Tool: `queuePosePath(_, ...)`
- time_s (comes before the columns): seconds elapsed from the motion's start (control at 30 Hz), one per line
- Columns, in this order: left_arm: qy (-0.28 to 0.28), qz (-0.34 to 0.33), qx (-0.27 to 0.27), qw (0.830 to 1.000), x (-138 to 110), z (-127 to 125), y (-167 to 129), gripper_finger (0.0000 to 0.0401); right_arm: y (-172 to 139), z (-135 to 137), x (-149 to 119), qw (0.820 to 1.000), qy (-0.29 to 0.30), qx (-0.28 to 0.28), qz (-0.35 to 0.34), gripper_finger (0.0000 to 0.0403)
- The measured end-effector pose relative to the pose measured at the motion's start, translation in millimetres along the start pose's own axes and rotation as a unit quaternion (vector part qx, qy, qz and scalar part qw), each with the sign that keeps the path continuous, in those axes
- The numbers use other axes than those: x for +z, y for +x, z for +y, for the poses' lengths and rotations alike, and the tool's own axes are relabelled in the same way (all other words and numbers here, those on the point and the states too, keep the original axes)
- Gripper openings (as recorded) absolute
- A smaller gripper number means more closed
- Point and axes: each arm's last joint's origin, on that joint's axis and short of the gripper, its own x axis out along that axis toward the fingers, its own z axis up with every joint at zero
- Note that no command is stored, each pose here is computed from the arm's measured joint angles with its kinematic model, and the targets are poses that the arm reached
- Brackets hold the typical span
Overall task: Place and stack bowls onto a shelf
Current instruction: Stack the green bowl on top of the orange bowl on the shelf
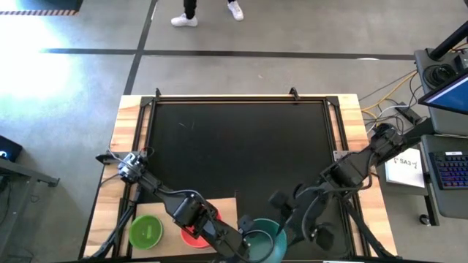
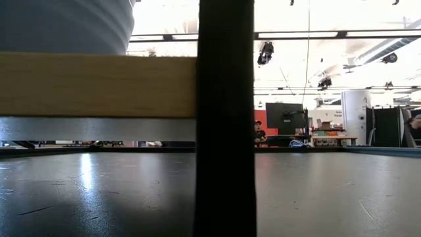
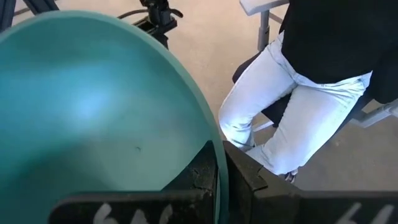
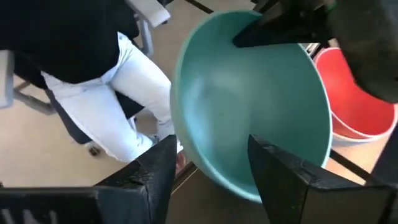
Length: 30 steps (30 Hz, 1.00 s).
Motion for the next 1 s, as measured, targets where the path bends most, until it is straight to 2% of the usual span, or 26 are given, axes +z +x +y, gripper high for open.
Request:
queuePosePath(0.17, -0.011, 0.008, 0.034, 0.999, -2, 13, -4, 0.0000, -22, 0, -1, 0.999, 0.034, -0.011, -0.007, 0.0197)
queuePosePath(0.37, -0.038, 0.046, 0.072, 0.996, -8, 23, -15, 0.0000, -55, 7, -15, 0.993, 0.080, -0.082, 0.035, 0.0198)
queuePosePath(0.5, -0.050, 0.060, 0.102, 0.992, -9, 24, -29, 0.0000, -76, 10, -27, 0.977, 0.128, -0.156, 0.067, 0.0198)
queuePosePath(0.6, -0.093, 0.087, 0.130, 0.983, -13, 22, -41, 0.0000, -86, 10, -37, 0.956, 0.170, -0.220, 0.096, 0.0196)
queuePosePath(0.7, -0.155, 0.127, 0.179, 0.963, -21, 18, -53, 0.0000, -93, 11, -48, 0.930, 0.215, -0.265, 0.139, 0.0191)
queuePosePath(0.77, -0.204, 0.163, 0.230, 0.938, -30, 14, -58, 0.0000, -97, 13, -55, 0.916, 0.238, -0.274, 0.169, 0.0188)
queuePosePath(0.83, -0.263, 0.204, 0.259, 0.906, -40, 11, -63, 0.0000, -99, 14, -60, 0.905, 0.258, -0.281, 0.189, 0.0186)
queuePosePath(0.93, -0.340, 0.243, 0.277, 0.865, -50, 3, -68, 0.0000, -103, 16, -65, 0.891, 0.288, -0.291, 0.197, 0.0184)
queuePosePath(1.0, -0.367, 0.239, 0.260, 0.860, -49, -5, -65, 0.0000, -104, 16, -67, 0.886, 0.295, -0.296, 0.199, 0.0185)
